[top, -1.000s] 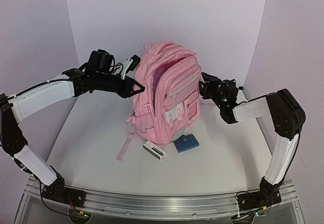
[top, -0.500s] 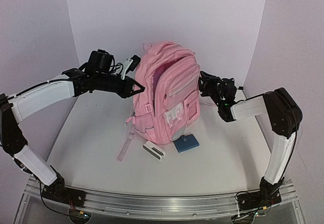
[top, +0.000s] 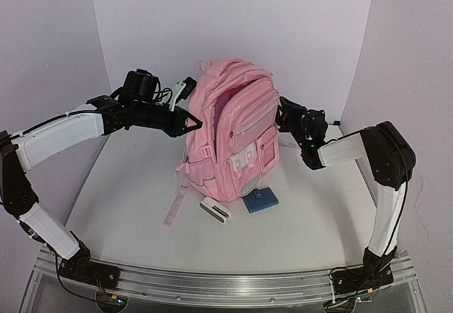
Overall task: Pack the student bag
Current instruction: Zip the student bag at the center of the board.
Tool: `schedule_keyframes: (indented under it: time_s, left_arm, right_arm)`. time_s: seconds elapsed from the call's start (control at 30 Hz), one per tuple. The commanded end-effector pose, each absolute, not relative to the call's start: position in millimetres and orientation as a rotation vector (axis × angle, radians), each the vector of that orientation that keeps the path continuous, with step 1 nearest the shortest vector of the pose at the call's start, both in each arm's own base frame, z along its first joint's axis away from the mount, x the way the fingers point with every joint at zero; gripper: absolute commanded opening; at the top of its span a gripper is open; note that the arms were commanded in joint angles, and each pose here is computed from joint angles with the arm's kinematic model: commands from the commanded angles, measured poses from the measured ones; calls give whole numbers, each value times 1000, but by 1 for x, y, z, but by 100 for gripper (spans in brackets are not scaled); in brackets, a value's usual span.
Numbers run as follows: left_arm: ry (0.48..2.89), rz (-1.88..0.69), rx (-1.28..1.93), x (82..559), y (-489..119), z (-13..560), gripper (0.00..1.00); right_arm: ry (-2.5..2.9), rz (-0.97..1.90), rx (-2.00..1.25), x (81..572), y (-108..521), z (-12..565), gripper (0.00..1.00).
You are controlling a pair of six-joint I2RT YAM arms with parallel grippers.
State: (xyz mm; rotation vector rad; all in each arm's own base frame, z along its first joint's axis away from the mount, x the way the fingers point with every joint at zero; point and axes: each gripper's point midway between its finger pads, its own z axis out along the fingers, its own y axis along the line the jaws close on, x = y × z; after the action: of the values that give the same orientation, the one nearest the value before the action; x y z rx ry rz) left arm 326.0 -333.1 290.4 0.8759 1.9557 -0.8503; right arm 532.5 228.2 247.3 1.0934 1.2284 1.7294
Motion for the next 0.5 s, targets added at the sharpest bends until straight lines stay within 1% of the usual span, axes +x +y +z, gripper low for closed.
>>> schedule_keyframes:
  time_s: [0.0, 0.17, 0.23, 0.43, 0.47]
  left_arm:
    - [1944, -838, 877, 326, -330, 299, 0]
    - [1944, -838, 880, 325, -330, 299, 0]
    - [1943, -837, 879, 325, -329, 299, 0]
    - [1951, -833, 865, 325, -328, 299, 0]
    - [1951, -833, 864, 325, -327, 299, 0]
  right_arm:
    - [1123, 1802, 1036, 538, 230, 278, 32]
    - [1120, 1808, 1037, 543, 232, 277, 30]
    - [1120, 1811, 1034, 543, 232, 277, 24]
    - [1100, 1814, 1017, 538, 229, 287, 0]
    - [1093, 1817, 1007, 536, 228, 292, 0]
